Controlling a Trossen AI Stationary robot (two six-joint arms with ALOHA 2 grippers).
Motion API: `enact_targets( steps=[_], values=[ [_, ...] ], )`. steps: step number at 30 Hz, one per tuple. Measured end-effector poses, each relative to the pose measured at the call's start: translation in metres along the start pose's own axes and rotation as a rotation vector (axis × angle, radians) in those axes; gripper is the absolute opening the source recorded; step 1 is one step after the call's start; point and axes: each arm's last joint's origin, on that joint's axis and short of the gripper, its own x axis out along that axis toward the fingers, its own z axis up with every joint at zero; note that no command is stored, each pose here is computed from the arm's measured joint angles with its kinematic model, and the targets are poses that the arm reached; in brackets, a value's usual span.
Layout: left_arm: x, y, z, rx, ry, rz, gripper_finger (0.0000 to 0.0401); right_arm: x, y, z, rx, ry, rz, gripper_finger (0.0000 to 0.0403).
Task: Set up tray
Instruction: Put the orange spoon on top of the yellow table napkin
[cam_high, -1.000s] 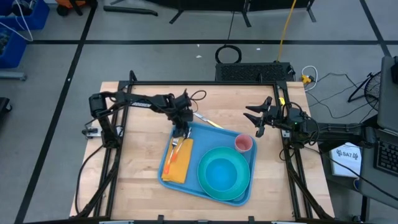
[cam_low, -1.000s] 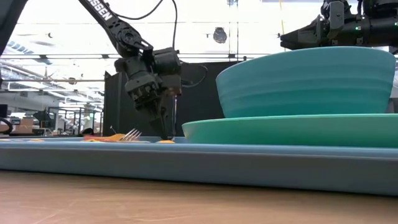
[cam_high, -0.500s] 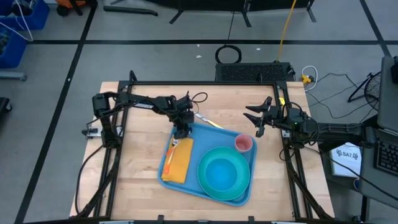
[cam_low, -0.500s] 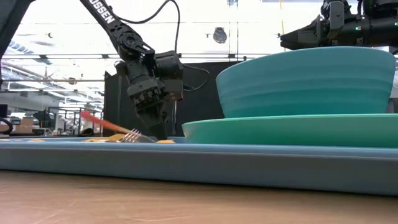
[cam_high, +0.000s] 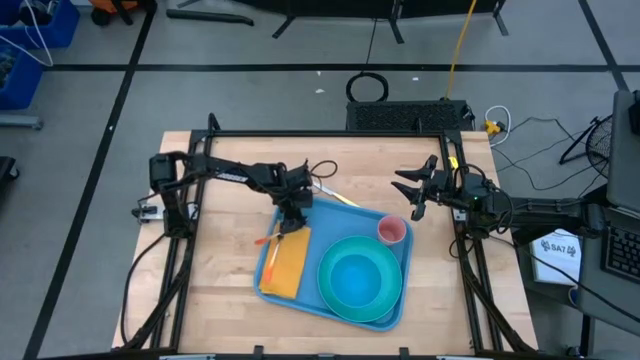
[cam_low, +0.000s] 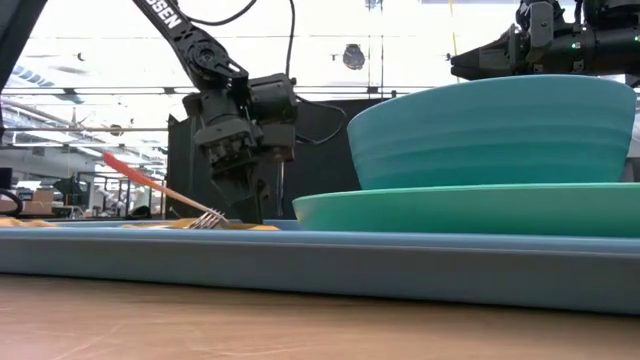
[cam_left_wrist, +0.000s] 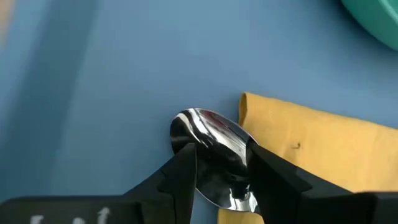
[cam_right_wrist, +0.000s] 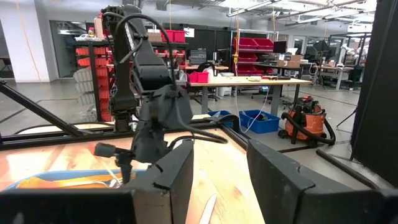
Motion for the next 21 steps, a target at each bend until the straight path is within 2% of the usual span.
enact_targets(
  steps=[5,11,17,21],
  values=[
    [0.005,-0.012,0.003,0.028,-0.006,-0.007,0.0145,0.0,0.0,0.0,-0.004,-0.001,0.0,0.0141],
    [0.001,-0.013,0.011,0.05,-0.012,0.046,0.0145,0.0,0.0,0.001,-0.003,-0.008,0.0,0.0141],
    [-0.023,-0.023,0.023,0.113,-0.082,0.091,0.0145,0.0,0.0,0.001,0.0,-0.007,0.002,0.0141],
    [-0.043,-0.035,0.021,0.123,-0.095,0.1,0.0145,0.0,0.0,0.001,0.0,-0.006,0.003,0.0141]
  ],
)
